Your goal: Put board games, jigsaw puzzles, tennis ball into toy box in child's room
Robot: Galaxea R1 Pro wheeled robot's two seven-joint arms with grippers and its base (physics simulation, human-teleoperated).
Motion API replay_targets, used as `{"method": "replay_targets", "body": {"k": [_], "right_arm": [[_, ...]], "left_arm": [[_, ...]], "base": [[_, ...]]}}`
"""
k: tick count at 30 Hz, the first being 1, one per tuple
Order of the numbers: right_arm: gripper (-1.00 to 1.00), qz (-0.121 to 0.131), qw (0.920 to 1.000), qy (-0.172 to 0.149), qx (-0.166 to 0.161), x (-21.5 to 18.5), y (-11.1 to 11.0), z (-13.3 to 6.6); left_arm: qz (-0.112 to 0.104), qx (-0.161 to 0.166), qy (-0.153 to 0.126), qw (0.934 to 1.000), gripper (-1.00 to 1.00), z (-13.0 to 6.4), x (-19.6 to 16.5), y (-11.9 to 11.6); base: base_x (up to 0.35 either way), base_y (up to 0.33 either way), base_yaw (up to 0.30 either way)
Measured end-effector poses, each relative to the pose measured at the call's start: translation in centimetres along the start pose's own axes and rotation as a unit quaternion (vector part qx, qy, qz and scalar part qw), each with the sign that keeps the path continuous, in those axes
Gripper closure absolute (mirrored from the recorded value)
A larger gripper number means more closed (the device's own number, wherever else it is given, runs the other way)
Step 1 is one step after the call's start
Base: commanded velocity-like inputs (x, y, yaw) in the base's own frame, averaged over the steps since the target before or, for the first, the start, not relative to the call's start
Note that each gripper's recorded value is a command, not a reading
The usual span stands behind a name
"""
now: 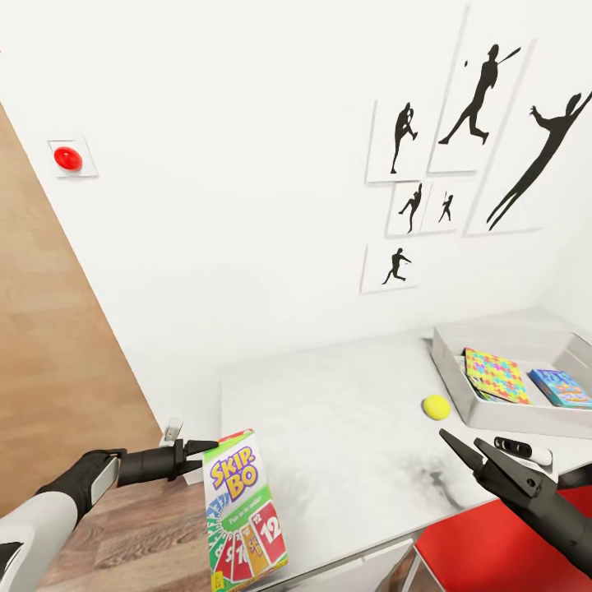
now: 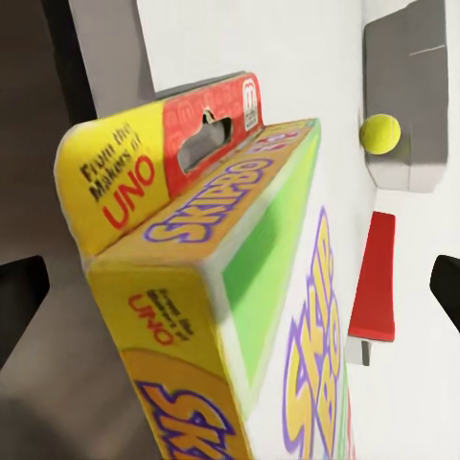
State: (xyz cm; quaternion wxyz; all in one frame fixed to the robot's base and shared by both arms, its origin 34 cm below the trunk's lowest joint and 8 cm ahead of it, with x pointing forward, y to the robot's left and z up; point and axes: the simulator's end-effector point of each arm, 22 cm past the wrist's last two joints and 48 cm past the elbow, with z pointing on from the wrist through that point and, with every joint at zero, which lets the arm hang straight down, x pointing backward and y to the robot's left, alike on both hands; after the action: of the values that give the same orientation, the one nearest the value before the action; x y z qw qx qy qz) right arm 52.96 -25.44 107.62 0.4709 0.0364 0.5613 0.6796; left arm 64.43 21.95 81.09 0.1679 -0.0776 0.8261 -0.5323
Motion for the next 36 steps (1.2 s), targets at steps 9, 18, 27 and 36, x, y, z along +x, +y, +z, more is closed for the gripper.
{"method": "replay_targets", "body": {"k": [9,18,27,36], "right_arm": [[-1.0,0.0,1.0,0.0,0.0,-0.02,-0.01,-0.01],[-1.0,0.0,1.0,0.0,0.0,-0.04,0.0,-0.02],[-1.0,0.0,1.0,0.0,0.0,-0.03,-0.01,-0.03],[-1.0,0.0,1.0,0.0,0.0,-0.03,0.0,-0.03]], "left_arm": [[0.001,0.0,0.0,1.0,-1.0,-0.01,-0.02,0.01],[0.0,0.0,0.0,1.0,-1.0,0.01,0.0,0.01],[0.001,0.0,0.0,1.0,-1.0,0.02,0.0,-0.01],[0.001,0.0,0.0,1.0,-1.0,0.02,0.01,-0.01]], "base": [[-0.009,-0.002,0.0],[-0.093,-0.066,0.0],[-0.012,-0.009,0.0],[-0.001,-0.003,0.0]]}}
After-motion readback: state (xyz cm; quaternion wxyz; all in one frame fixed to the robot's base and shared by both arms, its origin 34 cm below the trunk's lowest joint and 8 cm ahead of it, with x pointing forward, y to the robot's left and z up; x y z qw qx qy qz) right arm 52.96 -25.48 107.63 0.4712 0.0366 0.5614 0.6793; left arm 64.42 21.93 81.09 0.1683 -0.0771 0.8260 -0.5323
